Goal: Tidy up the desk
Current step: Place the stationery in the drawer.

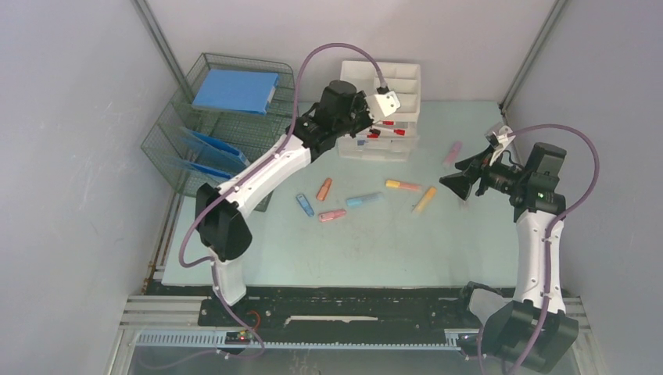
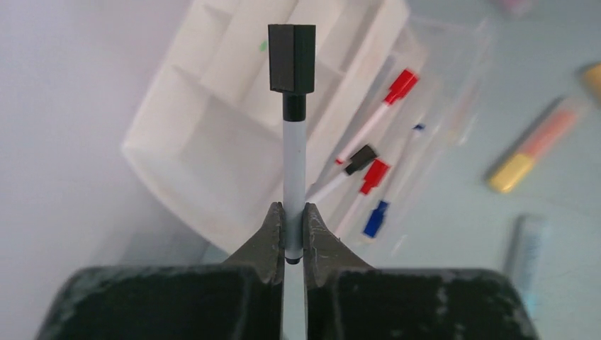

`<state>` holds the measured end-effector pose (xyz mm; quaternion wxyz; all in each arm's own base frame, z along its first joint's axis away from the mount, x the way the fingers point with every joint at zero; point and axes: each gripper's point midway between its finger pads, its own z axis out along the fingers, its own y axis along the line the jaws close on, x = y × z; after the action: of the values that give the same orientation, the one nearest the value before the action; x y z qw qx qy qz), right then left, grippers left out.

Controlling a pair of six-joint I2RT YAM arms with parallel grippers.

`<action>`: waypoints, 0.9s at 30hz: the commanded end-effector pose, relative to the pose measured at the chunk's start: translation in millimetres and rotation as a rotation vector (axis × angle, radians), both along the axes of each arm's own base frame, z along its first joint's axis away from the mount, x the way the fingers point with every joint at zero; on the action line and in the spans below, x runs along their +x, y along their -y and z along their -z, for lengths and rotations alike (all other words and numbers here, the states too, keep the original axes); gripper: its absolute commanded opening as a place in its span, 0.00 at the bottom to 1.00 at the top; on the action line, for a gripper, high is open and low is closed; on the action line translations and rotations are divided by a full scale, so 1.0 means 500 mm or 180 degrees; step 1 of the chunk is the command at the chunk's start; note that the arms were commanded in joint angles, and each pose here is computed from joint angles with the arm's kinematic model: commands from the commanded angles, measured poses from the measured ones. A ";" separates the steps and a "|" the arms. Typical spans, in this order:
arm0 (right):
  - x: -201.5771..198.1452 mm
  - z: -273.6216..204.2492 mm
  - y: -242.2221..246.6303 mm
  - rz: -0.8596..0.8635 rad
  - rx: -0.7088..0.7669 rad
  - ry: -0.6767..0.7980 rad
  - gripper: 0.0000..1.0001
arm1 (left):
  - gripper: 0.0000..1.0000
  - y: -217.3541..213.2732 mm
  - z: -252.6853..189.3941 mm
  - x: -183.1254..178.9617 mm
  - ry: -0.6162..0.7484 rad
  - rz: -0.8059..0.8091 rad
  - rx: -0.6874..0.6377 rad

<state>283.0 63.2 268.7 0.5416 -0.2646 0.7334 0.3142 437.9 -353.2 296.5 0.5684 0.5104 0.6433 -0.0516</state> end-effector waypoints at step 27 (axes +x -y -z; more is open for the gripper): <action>-0.003 -0.011 -0.003 -0.0069 -0.0175 0.0175 0.79 | 1.00 -0.051 -0.124 -0.054 0.0287 -0.0588 -0.0936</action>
<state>281.5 64.4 263.2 0.5373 -0.2761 0.7359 0.3058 440.0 -328.9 277.7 0.5450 0.4808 0.6849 0.0512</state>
